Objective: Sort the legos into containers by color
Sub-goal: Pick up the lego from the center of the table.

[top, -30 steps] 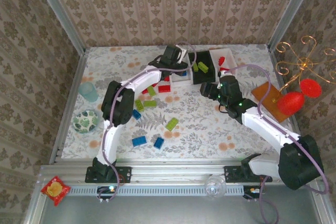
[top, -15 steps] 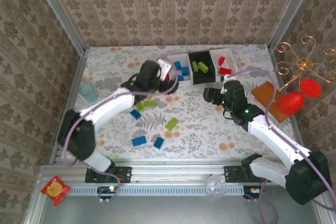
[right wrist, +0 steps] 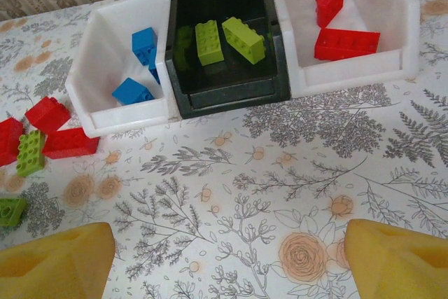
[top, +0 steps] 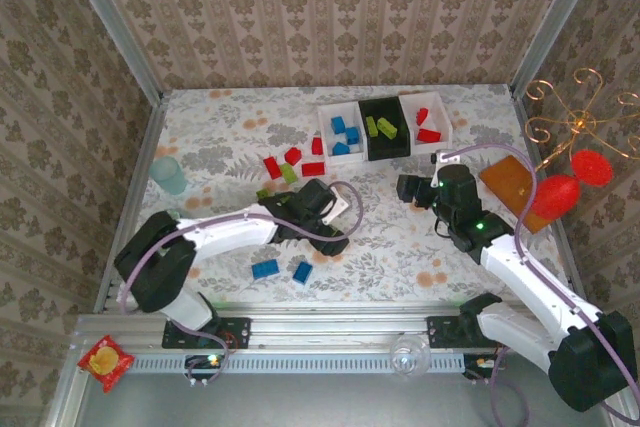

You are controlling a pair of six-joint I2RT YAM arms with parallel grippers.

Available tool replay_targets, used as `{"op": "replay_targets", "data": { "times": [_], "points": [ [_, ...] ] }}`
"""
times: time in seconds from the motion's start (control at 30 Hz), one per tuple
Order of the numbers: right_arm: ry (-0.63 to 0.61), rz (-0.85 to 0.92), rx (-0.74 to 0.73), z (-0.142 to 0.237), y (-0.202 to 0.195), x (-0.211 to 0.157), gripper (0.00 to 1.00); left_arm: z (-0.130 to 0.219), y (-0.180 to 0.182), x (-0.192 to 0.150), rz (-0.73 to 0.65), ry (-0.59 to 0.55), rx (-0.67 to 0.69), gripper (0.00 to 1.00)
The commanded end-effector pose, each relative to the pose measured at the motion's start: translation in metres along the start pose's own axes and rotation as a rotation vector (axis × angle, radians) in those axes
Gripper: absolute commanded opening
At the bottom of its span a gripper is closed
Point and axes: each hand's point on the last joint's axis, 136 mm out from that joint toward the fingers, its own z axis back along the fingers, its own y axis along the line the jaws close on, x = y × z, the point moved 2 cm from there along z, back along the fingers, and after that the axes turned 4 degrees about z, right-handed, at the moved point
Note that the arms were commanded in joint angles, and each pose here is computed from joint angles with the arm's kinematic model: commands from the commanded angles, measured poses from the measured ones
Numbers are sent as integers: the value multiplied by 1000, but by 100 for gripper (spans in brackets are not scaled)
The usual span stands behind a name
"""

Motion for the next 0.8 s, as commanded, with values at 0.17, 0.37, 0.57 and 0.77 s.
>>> {"op": "replay_targets", "data": {
  "times": [0.17,0.37,0.57,0.77],
  "points": [
    [-13,13,-32,-1,-7,0,87,-23,6,-13,-18,99,38,67],
    [-4,9,-20,-6,-5,-1,87,-35,9,-18,-14,125,51,47],
    [-13,5,-24,-5,-7,-1,87,-24,13,22,7,-42,81,35],
    [-45,-18,-52,1,-14,-1,87,2,37,116,115,-328,52,31]
  ]
}}
